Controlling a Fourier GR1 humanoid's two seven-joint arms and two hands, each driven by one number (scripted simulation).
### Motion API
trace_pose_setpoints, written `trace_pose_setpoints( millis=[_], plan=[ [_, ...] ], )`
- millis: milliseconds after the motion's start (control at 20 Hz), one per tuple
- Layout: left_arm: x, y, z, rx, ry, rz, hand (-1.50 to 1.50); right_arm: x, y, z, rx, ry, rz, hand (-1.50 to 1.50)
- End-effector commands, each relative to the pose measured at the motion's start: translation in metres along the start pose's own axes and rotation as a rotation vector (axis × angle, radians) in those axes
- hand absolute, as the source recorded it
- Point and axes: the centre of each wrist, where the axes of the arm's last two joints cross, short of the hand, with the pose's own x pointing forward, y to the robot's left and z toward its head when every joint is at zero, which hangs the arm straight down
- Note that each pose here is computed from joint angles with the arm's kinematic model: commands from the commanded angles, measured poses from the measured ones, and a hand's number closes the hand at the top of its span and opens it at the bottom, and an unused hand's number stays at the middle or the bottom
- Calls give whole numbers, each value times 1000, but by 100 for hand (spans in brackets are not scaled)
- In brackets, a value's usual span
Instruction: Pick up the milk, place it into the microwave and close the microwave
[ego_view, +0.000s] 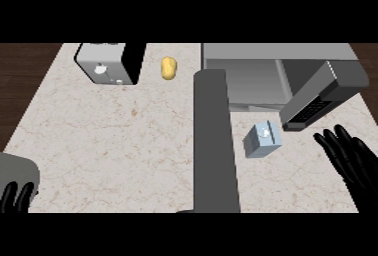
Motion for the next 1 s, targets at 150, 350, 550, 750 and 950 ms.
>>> trace_pose_setpoints(
  millis=[150, 350, 550, 750, 950],
  plan=[
    [1, 16, 26, 15, 5, 0, -150, -21, 18, -25, -17, 26, 60, -150],
    [13, 36, 26, -10, -4, -7, -150, -56, 2, -17, -2, 59, 75, -150],
    [-4, 20, 38, 4, 8, 9, -150, -70, -16, -39, -14, 63, 105, -150],
    [-1, 45, 36, 12, -4, -18, -150, -111, 0, -27, -10, 93, 135, -150],
    [10, 41, 38, 0, -4, -5, -150, -134, 4, -36, -17, 84, 169, -150]
  ],
)
